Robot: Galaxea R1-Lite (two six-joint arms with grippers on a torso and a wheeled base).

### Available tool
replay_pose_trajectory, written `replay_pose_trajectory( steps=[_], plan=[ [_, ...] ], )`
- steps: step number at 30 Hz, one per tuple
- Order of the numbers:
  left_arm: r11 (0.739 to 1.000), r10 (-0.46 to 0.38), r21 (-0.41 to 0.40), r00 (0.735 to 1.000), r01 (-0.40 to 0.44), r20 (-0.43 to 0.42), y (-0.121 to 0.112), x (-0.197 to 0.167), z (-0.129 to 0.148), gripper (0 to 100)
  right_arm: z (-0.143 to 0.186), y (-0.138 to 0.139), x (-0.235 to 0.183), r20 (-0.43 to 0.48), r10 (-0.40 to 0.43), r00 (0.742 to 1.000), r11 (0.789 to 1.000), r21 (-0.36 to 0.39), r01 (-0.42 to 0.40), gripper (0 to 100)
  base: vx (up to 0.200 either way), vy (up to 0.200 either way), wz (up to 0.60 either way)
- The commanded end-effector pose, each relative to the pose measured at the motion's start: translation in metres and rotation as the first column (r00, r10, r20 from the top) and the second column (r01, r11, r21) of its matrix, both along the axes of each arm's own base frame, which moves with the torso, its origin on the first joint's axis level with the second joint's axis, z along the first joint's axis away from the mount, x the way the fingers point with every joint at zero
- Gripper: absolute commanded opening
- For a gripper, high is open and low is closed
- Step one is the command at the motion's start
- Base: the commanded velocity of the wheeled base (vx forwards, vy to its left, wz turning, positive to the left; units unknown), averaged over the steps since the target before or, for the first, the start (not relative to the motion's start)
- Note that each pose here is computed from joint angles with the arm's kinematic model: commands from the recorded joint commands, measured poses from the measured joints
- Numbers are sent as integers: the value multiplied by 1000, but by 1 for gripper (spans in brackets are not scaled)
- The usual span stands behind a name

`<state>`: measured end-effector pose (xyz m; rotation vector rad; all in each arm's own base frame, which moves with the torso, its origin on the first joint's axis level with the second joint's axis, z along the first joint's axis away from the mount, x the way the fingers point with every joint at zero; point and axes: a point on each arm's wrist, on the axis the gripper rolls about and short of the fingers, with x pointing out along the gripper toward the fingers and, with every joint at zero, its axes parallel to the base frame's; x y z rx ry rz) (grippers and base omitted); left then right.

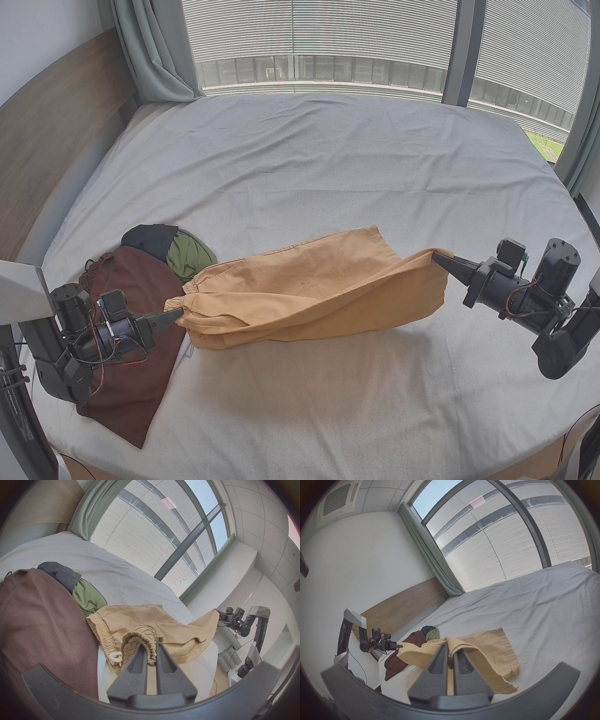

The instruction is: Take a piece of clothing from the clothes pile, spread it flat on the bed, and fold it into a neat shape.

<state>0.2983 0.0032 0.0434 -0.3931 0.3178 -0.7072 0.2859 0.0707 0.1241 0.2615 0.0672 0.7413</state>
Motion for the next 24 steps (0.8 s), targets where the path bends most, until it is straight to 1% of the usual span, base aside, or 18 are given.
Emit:
replay_pose_trajectory(
  steps=[1, 5, 12, 17, 21, 24],
  plan=[
    [1000, 22, -13, 1000, -22, -9, 0, 3, 0, 0, 6, 2, 16, 1, -1, 1000, 1000, 20, 1, 0, 0, 0, 0],
    [999, 37, -22, 999, -37, -16, 0, 4, 1, 0, 5, 0, 31, -6, -18, 1000, 1000, 20, 18, 0, 0, 0, 0],
    [998, 54, -36, 998, -55, -41, -11, 5, 0, 0, 5, -2, 58, -19, -38, 999, 999, 19, 38, 0, 0, 0, 0],
    [996, 76, -37, 996, -78, -48, -12, 11, -4, 0, 7, -2, 74, -33, -45, 998, 999, 19, 46, 0, 0, 0, 0],
    [995, 90, -36, 995, -92, -51, -13, 13, -6, 0, 10, -1, 84, -28, -44, 999, 998, 40, 45, 0, 0, 0, 0],
    [993, 105, -47, 993, -108, -60, -13, 16, -7, 0, 7, 1, 95, -42, -45, 998, 998, 46, 47, 0, 0, 0, 0]
  ],
)
